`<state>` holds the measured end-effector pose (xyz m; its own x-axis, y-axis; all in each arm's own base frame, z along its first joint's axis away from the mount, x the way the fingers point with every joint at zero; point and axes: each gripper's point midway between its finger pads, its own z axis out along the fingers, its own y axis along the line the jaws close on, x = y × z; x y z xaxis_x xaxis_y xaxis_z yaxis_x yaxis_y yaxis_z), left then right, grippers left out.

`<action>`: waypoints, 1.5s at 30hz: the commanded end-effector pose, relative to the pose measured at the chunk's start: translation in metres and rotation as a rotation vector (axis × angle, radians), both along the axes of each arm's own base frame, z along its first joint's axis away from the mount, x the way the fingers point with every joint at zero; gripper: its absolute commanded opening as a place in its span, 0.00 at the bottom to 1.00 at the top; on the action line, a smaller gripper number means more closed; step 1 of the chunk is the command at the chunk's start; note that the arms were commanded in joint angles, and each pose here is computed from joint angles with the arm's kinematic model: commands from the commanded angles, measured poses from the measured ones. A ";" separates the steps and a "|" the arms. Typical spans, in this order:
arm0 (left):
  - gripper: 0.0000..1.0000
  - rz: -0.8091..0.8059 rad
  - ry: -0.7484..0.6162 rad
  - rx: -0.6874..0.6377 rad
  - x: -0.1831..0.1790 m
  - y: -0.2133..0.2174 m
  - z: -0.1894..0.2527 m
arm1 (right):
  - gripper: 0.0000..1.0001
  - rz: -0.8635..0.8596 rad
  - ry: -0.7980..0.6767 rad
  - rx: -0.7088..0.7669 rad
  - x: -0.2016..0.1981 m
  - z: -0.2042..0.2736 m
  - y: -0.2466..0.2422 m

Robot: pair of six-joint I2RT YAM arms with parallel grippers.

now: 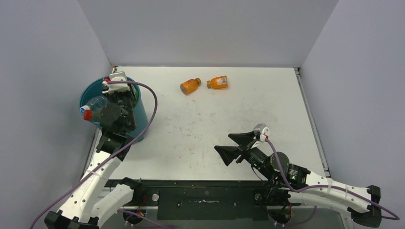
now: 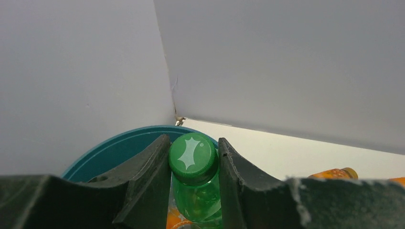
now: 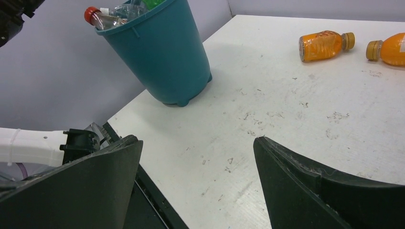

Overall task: Put the plastic bottles in the bin
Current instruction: Place the plastic bottle in the trash bin.

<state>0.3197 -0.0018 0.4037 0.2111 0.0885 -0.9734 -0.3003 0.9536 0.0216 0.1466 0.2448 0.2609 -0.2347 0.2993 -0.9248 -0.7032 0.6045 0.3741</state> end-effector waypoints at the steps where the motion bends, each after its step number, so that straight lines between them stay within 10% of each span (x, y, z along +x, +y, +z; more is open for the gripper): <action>1: 0.00 -0.023 -0.059 -0.063 0.003 -0.003 0.001 | 0.90 -0.001 -0.007 0.053 0.000 0.014 0.001; 3: 0.06 -0.008 -0.043 -0.075 0.001 0.000 -0.009 | 0.90 -0.003 -0.010 0.052 0.000 0.015 0.001; 7: 0.60 -0.005 -0.028 -0.079 -0.009 0.004 -0.017 | 0.90 -0.008 -0.012 0.048 0.001 0.016 0.002; 12: 1.00 0.035 -0.076 -0.129 -0.037 0.020 0.012 | 0.90 0.002 -0.007 0.042 0.002 0.013 0.009; 24: 0.84 -0.273 -0.039 -0.293 -0.080 -0.015 0.052 | 0.90 -0.123 0.049 -0.009 0.024 -0.005 0.010; 33: 0.88 -0.977 0.249 -0.437 -0.076 -0.158 0.000 | 0.90 -0.353 0.313 -0.046 0.123 -0.059 -0.009; 45: 0.94 -1.017 0.292 -0.515 -0.074 -0.170 -0.077 | 0.90 -0.666 0.467 0.144 0.288 -0.126 -0.047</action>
<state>0.2538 -0.1610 0.2906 -0.3797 -0.3506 -0.8561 0.4368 0.7478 -0.5000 0.3774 0.1934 0.1064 -0.4485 0.4591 -0.7669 0.0250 0.8641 0.5027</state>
